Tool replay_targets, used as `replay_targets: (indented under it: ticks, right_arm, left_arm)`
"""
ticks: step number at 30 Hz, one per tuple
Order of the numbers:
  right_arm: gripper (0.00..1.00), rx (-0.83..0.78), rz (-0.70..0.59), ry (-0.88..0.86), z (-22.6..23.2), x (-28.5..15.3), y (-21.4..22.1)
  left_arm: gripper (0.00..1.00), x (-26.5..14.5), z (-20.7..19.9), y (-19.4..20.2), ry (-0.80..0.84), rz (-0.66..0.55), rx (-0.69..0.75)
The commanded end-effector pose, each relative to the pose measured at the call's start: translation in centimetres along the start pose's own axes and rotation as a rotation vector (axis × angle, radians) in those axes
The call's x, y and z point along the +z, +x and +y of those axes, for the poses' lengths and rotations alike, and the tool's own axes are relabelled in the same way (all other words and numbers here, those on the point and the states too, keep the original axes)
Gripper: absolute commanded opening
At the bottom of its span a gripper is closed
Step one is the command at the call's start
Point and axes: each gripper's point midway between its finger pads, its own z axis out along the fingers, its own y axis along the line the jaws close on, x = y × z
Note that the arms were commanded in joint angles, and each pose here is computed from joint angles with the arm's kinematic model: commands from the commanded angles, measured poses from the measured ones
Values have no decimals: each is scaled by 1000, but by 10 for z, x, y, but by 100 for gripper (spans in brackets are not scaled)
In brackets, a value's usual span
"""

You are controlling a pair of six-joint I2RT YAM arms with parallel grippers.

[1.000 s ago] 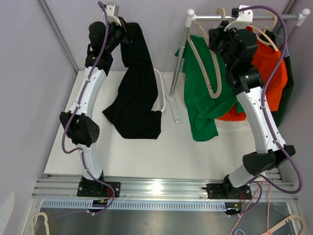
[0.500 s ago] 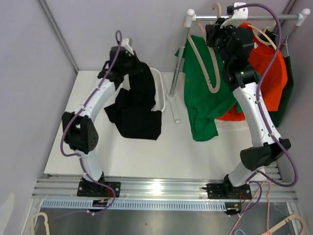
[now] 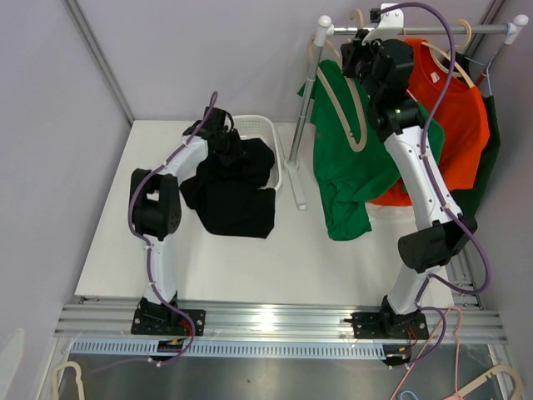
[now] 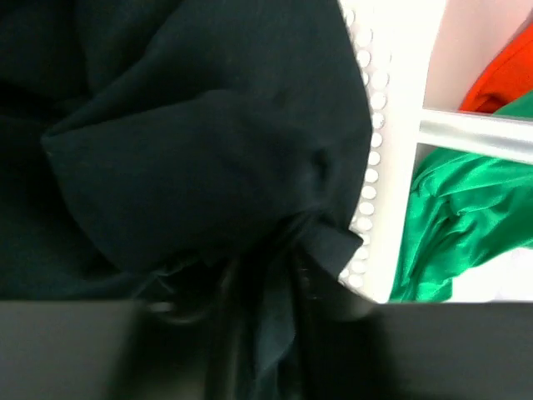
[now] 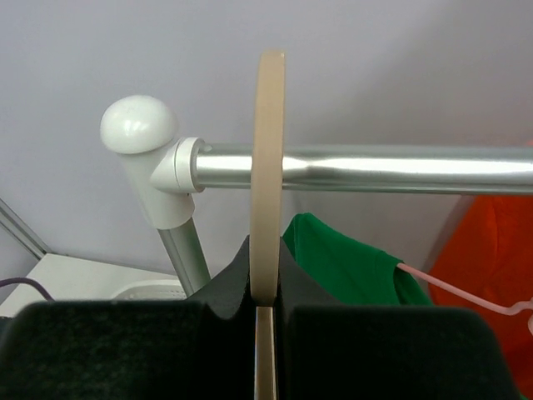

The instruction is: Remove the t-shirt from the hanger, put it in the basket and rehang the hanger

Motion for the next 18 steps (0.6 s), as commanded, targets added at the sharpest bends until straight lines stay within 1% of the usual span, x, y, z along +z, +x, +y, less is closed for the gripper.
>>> replay_targets:
  ticks: [1,2,3,5,6,7,8,9,11,12,13,14,15,16,18]
  right_arm:
    - [0,-11,-66,-16,1,3,-27]
    - [0,-8,-67,-19,2,3,-30]
    - [0,-6,-57,-21,1,6,-26]
    - [0,-3,-66,-22,1,8,-30]
    - [0,-1,-61,-26,2,10,-28]
    - [0,0,-43,-23,-1,14,-21]
    - [0,0,-39,-21,-2,15,-20]
    - [0,1,-34,-20,-2,16,-21]
    - [0,3,-26,-13,-6,19,-17]
    - [0,5,-20,-11,-6,20,-14]
    - [0,6,-9,-13,-5,21,-10]
    - [0,12,-2,-10,-6,22,-7]
    - [0,16,4,-7,-7,22,-4]
    - [0,18,16,-5,-7,23,0]
    - [0,24,29,-16,-5,23,3]
  left_arm:
    - [34,-21,-20,-31,72,-51,-35]
    - [45,-18,-17,-31,65,-35,-41]
    - [54,-28,-24,-44,70,-52,-33]
    - [64,-23,-17,-45,49,-31,-37]
    - [69,-29,-23,-55,59,-48,-29]
    - [76,-37,-26,-64,66,-63,-26]
    - [92,-43,-27,-66,63,-63,-26]
    - [97,-52,-30,-70,59,-82,-14]
    - [99,-67,-38,-75,72,-117,4]
    - [99,-91,-51,-80,98,-161,27]
    - [99,-103,-59,-84,114,-188,41]
    - [100,-108,-57,-79,110,-187,39]
    - [100,-120,-62,-80,121,-207,52]
    - [100,-143,-71,-81,135,-242,69]
    - [99,-160,-75,-78,138,-256,87]
